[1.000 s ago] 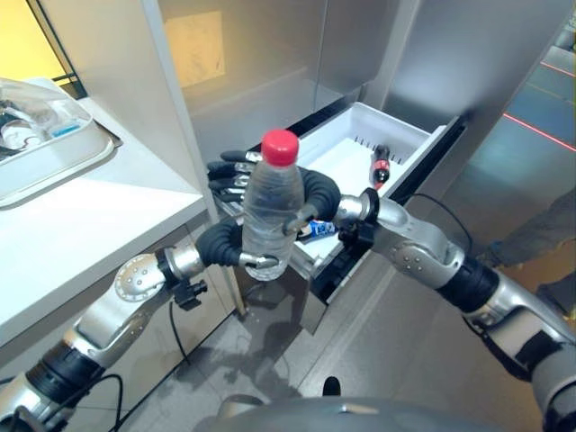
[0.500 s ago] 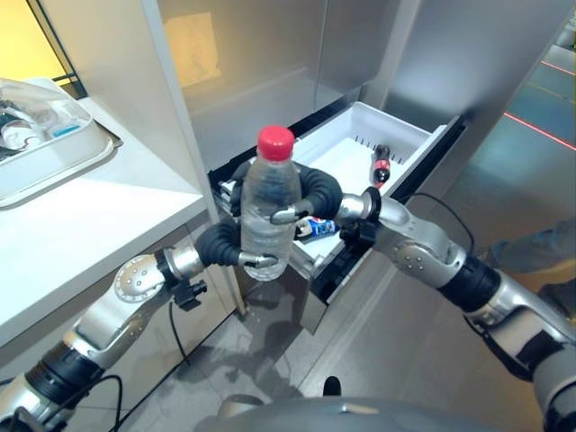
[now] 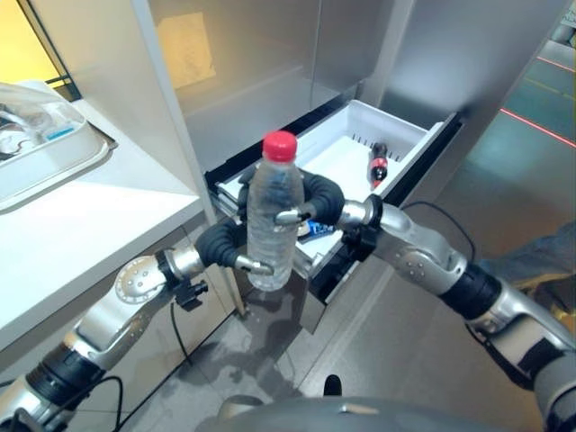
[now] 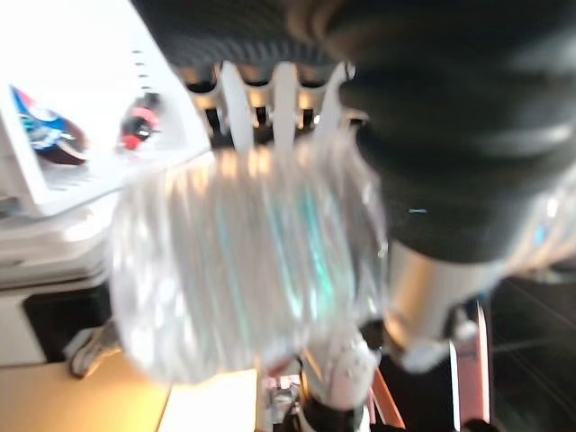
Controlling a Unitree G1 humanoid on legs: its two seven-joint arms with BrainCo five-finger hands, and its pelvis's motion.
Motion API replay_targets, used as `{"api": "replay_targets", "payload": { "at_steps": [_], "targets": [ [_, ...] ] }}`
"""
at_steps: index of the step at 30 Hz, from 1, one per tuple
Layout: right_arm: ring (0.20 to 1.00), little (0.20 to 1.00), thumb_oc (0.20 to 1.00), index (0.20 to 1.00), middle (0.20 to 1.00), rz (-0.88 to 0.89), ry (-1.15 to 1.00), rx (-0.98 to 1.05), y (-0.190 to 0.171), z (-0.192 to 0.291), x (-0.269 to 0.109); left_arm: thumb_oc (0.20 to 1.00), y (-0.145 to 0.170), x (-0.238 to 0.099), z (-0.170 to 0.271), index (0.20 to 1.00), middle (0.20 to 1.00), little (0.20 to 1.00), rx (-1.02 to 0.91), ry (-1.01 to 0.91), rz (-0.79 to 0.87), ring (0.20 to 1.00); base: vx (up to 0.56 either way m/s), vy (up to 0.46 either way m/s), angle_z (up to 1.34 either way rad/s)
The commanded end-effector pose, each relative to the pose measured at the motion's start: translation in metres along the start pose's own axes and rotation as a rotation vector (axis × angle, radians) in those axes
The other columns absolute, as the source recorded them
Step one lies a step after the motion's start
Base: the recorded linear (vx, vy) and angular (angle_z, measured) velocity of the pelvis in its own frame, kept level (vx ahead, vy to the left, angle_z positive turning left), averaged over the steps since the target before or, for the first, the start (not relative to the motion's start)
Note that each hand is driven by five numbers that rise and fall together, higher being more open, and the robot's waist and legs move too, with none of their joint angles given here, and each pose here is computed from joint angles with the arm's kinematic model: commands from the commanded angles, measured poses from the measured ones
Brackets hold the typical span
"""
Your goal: Take the drinks into the refrigerator
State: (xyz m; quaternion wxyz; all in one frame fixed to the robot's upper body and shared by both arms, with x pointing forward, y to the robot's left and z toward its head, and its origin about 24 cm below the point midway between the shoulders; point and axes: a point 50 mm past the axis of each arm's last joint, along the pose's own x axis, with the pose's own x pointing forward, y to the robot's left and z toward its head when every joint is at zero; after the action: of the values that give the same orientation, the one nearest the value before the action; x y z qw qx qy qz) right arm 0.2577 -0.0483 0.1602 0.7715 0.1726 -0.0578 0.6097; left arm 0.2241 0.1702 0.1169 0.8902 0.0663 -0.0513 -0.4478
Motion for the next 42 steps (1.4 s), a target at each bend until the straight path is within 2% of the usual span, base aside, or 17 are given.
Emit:
{"api": "replay_targets", "payload": {
  "at_steps": [1, 12, 24, 26, 33, 35, 42],
  "targets": [
    [0.200, 0.200, 0.200, 0.200, 0.200, 0.002, -0.159, -0.006, 0.004, 0.033, -0.002, 1.000, 0.011, 0.007, 0.034, 1.000, 1.000, 1.000, 0.015, -0.182, 0.026, 1.000, 0.00, 0.000, 0.00],
    [0.200, 0.200, 0.200, 0.200, 0.200, -0.337, -0.335, -0.003, -0.041, 0.052, -0.032, 1.000, 0.003, -0.003, 0.011, 1.000, 1.000, 1.000, -0.114, -0.094, 0.045, 1.000, 0.00, 0.000, 0.00],
    [0.200, 0.200, 0.200, 0.200, 0.200, -0.509, -0.436, -0.089, -0.069, 0.085, -0.044, 1.000, 0.003, -0.006, 0.005, 1.000, 1.000, 1.000, -0.140, -0.076, 0.077, 1.000, 0.00, 0.000, 0.00],
    [0.200, 0.200, 0.200, 0.200, 0.200, -0.554, -0.449, -0.182, -0.076, 0.107, -0.048, 1.000, 0.003, -0.007, 0.005, 1.000, 1.000, 1.000, -0.145, -0.082, 0.078, 1.000, 0.00, 0.000, 0.00],
    [0.200, 0.200, 0.200, 0.200, 0.200, -0.620, -0.401, -0.352, -0.083, 0.135, -0.059, 1.000, 0.002, -0.008, 0.005, 1.000, 1.000, 1.000, -0.160, -0.092, 0.071, 1.000, 0.00, 0.000, 0.00],
    [0.200, 0.200, 0.200, 0.200, 0.200, -0.664, -0.423, -0.433, -0.088, 0.158, -0.062, 1.000, 0.000, -0.007, 0.005, 1.000, 1.000, 1.000, -0.168, -0.095, 0.046, 1.000, 0.00, 0.000, 0.00],
    [0.200, 0.200, 0.200, 0.200, 0.200, -0.686, -0.441, -0.577, -0.088, 0.201, -0.047, 1.000, -0.002, -0.005, 0.010, 1.000, 1.000, 1.000, -0.171, -0.101, 0.005, 1.000, -0.03, 0.010, -0.02]
  ]
}}
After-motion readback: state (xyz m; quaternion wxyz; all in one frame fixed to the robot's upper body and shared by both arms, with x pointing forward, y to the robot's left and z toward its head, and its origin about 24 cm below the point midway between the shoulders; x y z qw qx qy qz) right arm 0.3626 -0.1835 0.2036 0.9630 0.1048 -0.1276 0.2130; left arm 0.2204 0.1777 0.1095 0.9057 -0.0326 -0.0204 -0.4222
